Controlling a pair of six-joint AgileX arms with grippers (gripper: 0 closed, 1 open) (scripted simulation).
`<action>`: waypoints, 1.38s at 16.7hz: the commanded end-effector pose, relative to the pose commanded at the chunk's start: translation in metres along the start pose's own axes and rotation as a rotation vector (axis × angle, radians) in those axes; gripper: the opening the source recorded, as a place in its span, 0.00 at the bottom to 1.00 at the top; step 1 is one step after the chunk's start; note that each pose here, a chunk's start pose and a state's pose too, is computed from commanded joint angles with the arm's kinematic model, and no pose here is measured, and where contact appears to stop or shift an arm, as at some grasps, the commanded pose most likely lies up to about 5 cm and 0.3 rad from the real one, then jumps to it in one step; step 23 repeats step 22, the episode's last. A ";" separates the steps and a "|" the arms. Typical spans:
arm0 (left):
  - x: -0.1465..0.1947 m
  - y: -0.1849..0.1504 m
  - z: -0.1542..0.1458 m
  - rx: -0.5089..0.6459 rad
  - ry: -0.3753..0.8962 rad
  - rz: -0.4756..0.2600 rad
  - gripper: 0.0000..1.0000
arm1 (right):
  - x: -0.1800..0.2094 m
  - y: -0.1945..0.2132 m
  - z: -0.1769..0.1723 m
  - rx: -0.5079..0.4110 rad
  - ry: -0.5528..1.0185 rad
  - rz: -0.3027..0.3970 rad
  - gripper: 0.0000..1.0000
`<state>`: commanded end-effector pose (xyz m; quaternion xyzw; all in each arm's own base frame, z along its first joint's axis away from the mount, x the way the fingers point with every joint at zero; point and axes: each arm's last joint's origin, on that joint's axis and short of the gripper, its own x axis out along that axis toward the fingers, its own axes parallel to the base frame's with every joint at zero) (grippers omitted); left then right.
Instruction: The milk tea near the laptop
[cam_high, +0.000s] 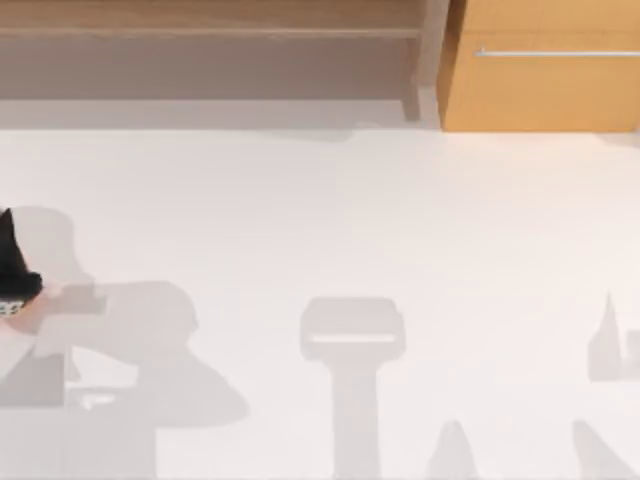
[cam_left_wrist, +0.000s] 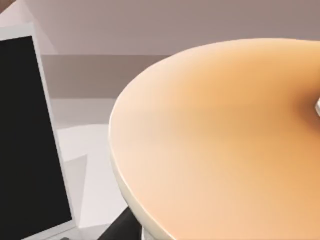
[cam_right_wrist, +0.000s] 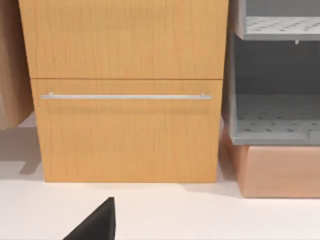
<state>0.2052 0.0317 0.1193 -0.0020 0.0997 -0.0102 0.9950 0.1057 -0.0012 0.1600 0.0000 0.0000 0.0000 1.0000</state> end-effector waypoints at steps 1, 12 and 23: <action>0.000 0.000 0.000 0.000 0.000 0.000 0.00 | 0.000 0.000 0.000 0.000 0.000 0.000 1.00; 0.000 0.000 0.000 0.000 0.000 0.000 0.68 | 0.000 0.000 0.000 0.000 0.000 0.000 1.00; 0.000 0.000 0.000 0.000 0.000 0.000 1.00 | 0.000 0.000 0.000 0.000 0.000 0.000 1.00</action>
